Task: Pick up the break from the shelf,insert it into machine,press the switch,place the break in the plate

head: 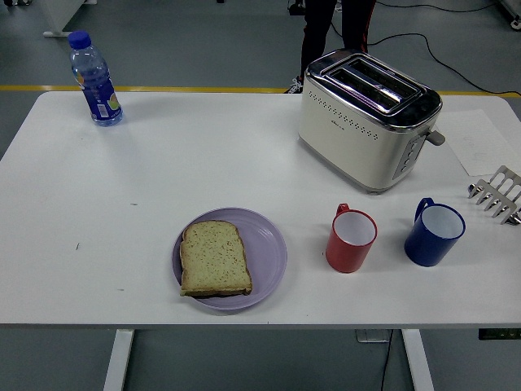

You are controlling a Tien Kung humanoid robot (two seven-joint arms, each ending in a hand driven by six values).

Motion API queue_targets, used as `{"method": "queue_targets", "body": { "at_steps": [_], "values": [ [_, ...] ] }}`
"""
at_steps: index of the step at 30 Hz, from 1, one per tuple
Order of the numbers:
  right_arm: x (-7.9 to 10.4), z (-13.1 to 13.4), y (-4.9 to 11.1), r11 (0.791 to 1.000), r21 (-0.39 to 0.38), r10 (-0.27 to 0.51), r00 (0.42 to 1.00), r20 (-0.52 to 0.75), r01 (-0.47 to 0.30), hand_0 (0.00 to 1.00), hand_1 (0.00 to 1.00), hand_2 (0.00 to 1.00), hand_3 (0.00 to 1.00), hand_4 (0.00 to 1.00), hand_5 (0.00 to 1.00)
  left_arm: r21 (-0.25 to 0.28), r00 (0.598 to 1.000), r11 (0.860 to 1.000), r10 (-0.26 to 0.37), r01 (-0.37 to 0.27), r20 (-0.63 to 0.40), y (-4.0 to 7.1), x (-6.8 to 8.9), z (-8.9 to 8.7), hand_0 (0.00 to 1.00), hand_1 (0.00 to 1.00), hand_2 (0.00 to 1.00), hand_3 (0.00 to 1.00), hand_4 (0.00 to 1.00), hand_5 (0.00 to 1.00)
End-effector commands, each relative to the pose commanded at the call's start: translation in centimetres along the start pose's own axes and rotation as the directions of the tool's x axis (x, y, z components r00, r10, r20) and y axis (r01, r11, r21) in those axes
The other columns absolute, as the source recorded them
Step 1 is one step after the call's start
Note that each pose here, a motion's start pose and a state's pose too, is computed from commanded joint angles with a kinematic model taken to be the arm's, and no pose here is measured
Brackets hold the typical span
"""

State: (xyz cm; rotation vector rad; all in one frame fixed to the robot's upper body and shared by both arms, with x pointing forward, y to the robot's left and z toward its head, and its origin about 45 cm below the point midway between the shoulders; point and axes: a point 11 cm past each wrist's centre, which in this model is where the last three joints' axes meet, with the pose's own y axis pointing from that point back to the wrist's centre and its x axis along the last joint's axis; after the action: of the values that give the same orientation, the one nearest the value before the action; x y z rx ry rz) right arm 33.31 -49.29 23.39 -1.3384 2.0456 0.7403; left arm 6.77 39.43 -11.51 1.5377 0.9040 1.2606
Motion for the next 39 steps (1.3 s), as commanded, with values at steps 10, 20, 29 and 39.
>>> {"method": "queue_targets", "body": {
  "at_steps": [10, 20, 29, 39],
  "values": [
    [0.1, 0.0, 0.0, 1.0, 0.017, -0.001, 1.0, 0.024, 0.001, 0.716, 0.671, 0.701, 0.618, 0.49, 0.308, -0.011, 1.0, 1.0, 0.0, -0.001, -0.006, 0.1, 0.1, 0.4, 0.676, 0.695, 0.685, 0.559, 0.282, 0.867],
    [0.3, 0.0, -0.1, 1.0, 0.02, 0.004, 0.999, 0.048, -0.005, 0.706, 0.667, 0.696, 0.615, 0.468, 0.291, -0.014, 1.0, 1.0, -0.001, 0.001, -0.004, 0.1, 0.0, 0.6, 0.677, 0.695, 0.684, 0.561, 0.282, 0.868],
    [0.6, 0.2, -0.1, 1.0, 0.015, 0.018, 0.998, 0.065, -0.019, 0.704, 0.663, 0.691, 0.611, 0.462, 0.287, -0.014, 1.0, 1.0, -0.002, 0.002, -0.006, 0.1, 0.0, 0.6, 0.676, 0.694, 0.684, 0.561, 0.281, 0.868],
    [1.1, -0.3, 0.2, 0.999, 0.024, 0.034, 0.996, 0.085, -0.036, 0.704, 0.659, 0.683, 0.608, 0.46, 0.288, -0.007, 1.0, 1.0, -0.004, 0.004, -0.002, 0.0, -0.1, 0.2, 0.677, 0.694, 0.684, 0.562, 0.282, 0.866]
  ]
}}
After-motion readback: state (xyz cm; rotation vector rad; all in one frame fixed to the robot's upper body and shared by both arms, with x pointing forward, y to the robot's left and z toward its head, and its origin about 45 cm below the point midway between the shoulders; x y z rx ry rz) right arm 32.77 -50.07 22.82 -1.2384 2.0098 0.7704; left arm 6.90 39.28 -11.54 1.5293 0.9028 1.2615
